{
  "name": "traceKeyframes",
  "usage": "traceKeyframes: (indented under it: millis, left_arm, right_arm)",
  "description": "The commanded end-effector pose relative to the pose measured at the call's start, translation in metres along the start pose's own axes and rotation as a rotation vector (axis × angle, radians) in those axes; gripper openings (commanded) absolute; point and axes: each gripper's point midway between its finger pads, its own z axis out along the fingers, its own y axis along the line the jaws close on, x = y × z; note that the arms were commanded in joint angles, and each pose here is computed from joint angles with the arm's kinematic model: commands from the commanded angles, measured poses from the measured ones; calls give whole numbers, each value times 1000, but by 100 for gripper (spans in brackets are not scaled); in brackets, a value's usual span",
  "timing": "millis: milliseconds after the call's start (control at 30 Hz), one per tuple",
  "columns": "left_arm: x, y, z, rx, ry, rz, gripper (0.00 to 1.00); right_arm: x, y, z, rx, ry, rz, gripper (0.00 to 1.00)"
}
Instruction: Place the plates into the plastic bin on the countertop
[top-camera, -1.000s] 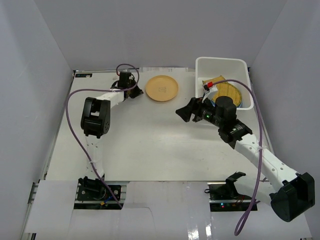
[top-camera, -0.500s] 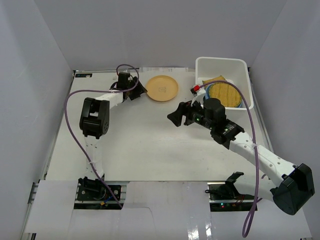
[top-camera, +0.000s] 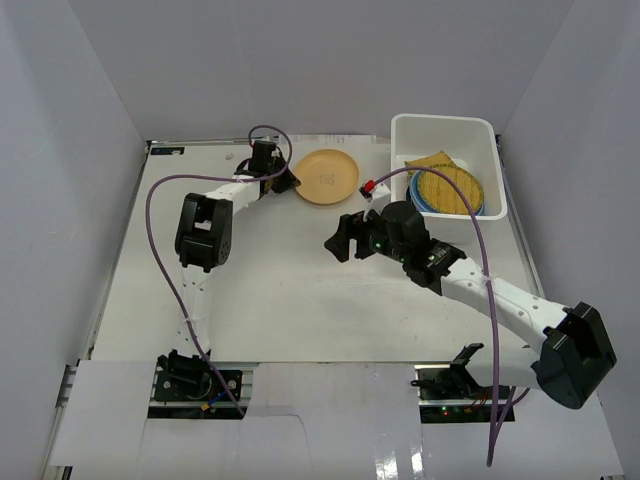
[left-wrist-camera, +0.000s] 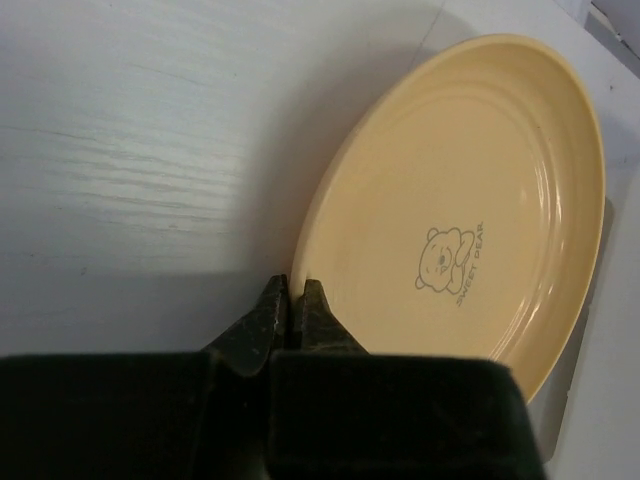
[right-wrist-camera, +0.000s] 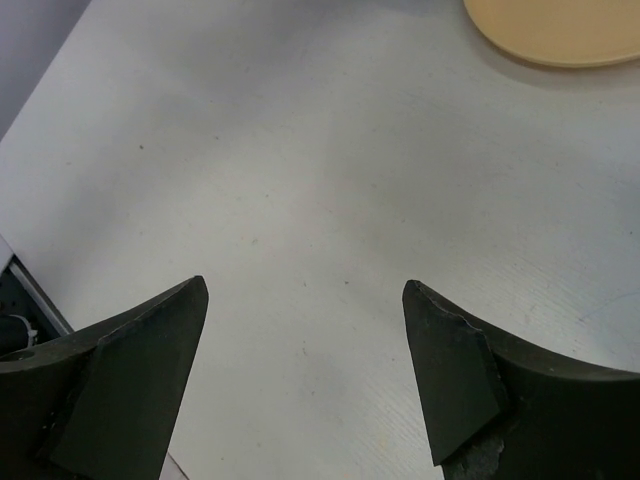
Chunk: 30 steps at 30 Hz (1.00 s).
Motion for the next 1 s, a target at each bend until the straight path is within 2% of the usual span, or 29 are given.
traceKeyframes:
  millis: [0,33,67,100,133,167,200,233,267,300,367,467,633,667,733,767,800,833,867,933,967]
  left_arm:
    - [-13,-3,-26,-25,-24,21,0]
    - [-32,-22,-52,12,-72,32,0]
    - [-14,-8,-62,-6,-38,16,0]
    - [-22,-13,-77,29,-77,8,0]
    - [-42,-38,-115,93,-144,4,0]
    - [-44,-51,-132,152,-183,16,0]
    - [-10,-31,-139,126,-127,3,0]
    - [-3,-33,-152,141,-123,3,0]
    - [-6,-56,-181,218,-163,13,0]
    - [24,-39,-186,204,-112,1,0]
    - [37,-57,-215,278,-114,10,0]
    - [73,-55,-239,307,-75,28,0]
    - [91,-70,-271,379,-53,82,0]
    - [96,-67,-273,365,-38,84,0]
    - [96,-70,-287,385,-50,94,0]
    - [96,-72,-293,396,-50,98,1]
    - [95,-75,-299,409,-54,103,9]
    - [92,-83,-313,443,-72,127,21]
    - [92,-86,-320,449,-70,142,50]
    - [89,-96,-345,497,-89,211,72]
    - [90,-101,-356,518,-88,241,85]
  right_arm:
    - [-20,-7,8,59,-70,-47,85]
    - [-17,-13,9,89,-56,-53,87]
    - [-17,-24,12,146,-54,-59,89]
    - [-26,-27,12,176,-68,-68,96]
    - [-21,-36,15,216,-43,-84,98]
    - [-29,-45,15,263,-61,-86,98]
    - [-36,-49,16,278,-73,-85,95]
    - [-36,-53,18,288,-70,-81,93]
    - [-38,-62,18,302,-70,-66,92]
    - [-39,-67,20,306,-66,-55,92]
    - [-34,-73,30,285,-39,-27,92]
    - [-37,-69,40,212,-40,17,93]
    - [-33,-60,45,101,-47,121,100]
    - [-34,-59,43,85,-63,159,92]
    - [-47,-55,36,57,-139,179,56]
    - [-46,-60,33,73,-146,192,20]
    - [-49,-63,29,85,-160,194,11]
    - [-58,-63,20,92,-190,191,8]
    - [-66,-74,12,122,-219,193,8]
    - [-85,-73,-6,76,-256,195,8]
    - [-102,-97,-21,106,-301,212,8]
